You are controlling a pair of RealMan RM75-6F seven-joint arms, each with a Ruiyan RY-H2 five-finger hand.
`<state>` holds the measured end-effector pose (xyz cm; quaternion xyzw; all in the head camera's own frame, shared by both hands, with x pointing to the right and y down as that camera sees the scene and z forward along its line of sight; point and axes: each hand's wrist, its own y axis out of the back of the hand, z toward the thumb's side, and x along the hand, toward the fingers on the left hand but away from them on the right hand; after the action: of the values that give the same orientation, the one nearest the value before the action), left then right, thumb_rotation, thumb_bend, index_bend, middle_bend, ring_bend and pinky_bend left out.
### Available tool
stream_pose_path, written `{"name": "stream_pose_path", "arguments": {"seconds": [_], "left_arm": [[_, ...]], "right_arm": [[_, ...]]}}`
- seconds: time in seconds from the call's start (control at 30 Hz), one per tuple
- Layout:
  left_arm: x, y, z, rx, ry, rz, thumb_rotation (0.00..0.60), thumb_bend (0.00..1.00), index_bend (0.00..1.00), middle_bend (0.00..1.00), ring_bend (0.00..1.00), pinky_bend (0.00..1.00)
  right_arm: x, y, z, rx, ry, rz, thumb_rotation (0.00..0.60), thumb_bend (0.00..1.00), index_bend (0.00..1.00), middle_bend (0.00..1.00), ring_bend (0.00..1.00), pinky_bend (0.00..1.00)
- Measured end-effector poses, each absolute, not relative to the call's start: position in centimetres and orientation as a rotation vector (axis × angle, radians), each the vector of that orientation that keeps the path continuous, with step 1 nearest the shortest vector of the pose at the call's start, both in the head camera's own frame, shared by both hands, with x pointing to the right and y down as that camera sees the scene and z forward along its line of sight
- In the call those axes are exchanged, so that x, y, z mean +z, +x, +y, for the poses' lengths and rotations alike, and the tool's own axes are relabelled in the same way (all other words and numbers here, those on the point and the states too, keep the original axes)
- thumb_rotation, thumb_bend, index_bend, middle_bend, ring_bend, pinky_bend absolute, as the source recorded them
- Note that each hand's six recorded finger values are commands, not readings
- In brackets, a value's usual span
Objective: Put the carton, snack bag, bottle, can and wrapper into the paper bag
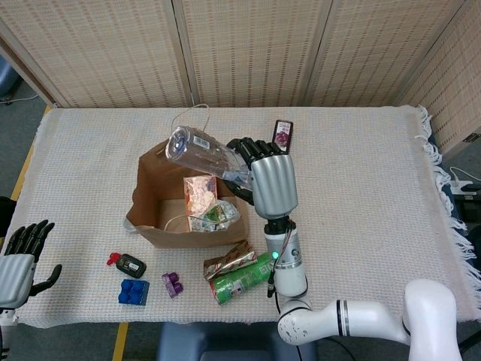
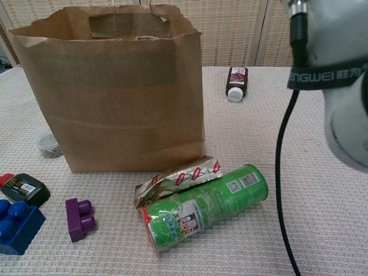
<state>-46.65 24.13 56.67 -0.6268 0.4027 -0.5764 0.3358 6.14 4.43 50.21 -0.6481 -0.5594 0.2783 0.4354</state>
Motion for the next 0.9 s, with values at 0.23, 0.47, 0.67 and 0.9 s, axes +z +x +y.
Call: {"name": "stream_pose_path", "arguments": {"seconds": [0.23,0.47,0.67,0.9], "left_arm": [[56.7,-46.7,24.2,-1.504,-1.631,1.052,0.6,0.37,0.0,0.0,0.0,0.0],[56.7,-46.7,24.2,-1.506,-1.629,1.051,0.6,0.37,0.0,0.0,0.0,0.0],[56.6,-46.7,24.2,-1.505,-1.631,1.052,0.6,0.36,0.0,0.0,0.0,0.0],[56.6,-46.8,24.2,-1.502,-1.638,1.055,0.6,0.37,0.0,0.0,0.0,0.0]], "right_arm": [[51.3,3.6,4.6,0.693,-1.637,-1.413,0.6,0.26,0.58,0.54,0.52,0.62],[52.5,1.7,4.2,0.693,-1.633,-1.419,0.6,0.26,0.57,0.54,0.51,0.62],[53.1,-0.7,3.9,0.678,-1.665,-1.465,0.6,0.26,0.57,0.54,0.51,0.62],[53.9,-2.6,4.5,0.665,-1.697,-1.458,0.6,0.26,0.55,0.54,0.5,0.62]]}}
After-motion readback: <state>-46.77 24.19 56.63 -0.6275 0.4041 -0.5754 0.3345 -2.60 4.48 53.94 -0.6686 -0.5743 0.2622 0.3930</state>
